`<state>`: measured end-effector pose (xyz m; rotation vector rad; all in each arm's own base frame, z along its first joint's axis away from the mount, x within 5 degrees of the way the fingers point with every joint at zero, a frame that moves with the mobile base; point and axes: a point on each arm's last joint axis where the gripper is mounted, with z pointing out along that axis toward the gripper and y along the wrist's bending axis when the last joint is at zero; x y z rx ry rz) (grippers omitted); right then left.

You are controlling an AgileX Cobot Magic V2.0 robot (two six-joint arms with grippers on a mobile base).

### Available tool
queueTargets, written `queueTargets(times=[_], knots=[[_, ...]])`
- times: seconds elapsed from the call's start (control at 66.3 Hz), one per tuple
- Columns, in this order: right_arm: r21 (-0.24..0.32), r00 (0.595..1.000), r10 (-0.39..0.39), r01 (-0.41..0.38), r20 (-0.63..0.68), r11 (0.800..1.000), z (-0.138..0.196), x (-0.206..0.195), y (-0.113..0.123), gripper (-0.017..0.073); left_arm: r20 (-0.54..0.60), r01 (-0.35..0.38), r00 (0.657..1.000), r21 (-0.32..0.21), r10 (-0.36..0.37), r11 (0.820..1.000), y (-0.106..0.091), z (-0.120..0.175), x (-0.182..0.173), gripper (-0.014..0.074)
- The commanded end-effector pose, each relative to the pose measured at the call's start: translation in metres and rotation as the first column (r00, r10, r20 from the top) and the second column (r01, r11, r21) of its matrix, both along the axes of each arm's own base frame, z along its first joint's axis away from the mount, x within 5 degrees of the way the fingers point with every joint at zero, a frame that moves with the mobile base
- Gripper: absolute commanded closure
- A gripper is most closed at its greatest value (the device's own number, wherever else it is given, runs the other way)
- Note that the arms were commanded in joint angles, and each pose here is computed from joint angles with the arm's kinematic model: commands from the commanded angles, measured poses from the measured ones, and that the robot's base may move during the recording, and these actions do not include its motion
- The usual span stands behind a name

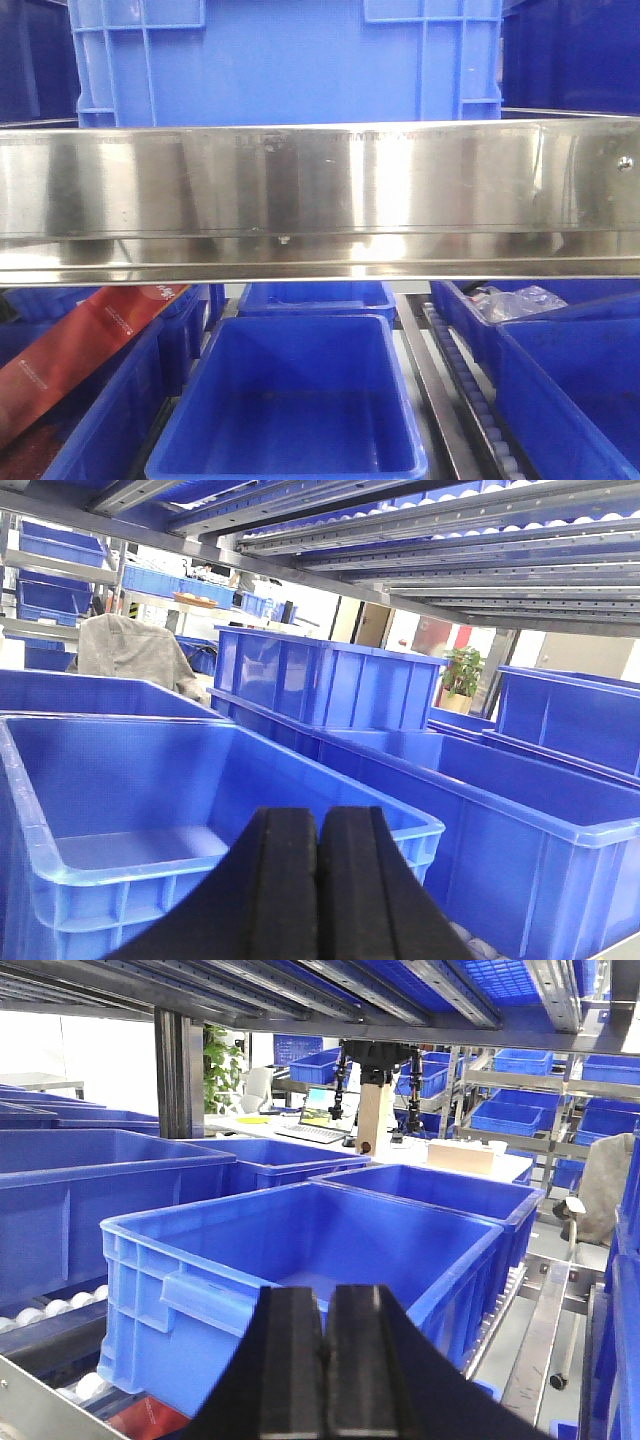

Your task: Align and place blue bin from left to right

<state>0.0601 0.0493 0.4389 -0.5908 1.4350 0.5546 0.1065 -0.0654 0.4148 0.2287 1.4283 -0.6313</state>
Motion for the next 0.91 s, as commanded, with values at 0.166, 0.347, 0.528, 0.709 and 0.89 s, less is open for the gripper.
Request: queueTargets(times=[0.166, 0.347, 0.528, 0.709, 0.89], knots=[[0.002, 1.000, 0.007, -0.007, 0.028, 1.000, 0.002, -0.001, 0.000, 0.0638, 0.021, 0.012, 1.000, -0.005, -0.012, 1.000, 0.000, 0.002, -0.002, 0.0704], [0.005, 0.999, 0.009, -0.009, 0.031, 1.000, 0.002, -0.001, 0.000, 0.0638, 0.021, 0.012, 1.000, -0.005, -0.012, 1.000, 0.000, 0.002, -0.002, 0.0704], [0.008, 0.983, 0.007, -0.008, 0.183, 1.000, 0.013, -0.003, 0.001, 0.0638, 0.021, 0.012, 1.000, -0.005, -0.012, 1.000, 0.000, 0.002, -0.002, 0.0704], [-0.068, 0.960, -0.140, 0.161, 0.242, 0.985, 0.010, 0.004, -0.007, 0.0638, 0.021, 0.012, 1.000, -0.005, -0.012, 1.000, 0.000, 0.002, -0.002, 0.0704], [-0.040, 0.930, -0.272, 0.291, 0.248, 0.956, -0.007, 0.017, -0.010, 0.0638, 0.021, 0.012, 1.000, -0.005, -0.012, 1.000, 0.000, 0.002, -0.002, 0.0704]])
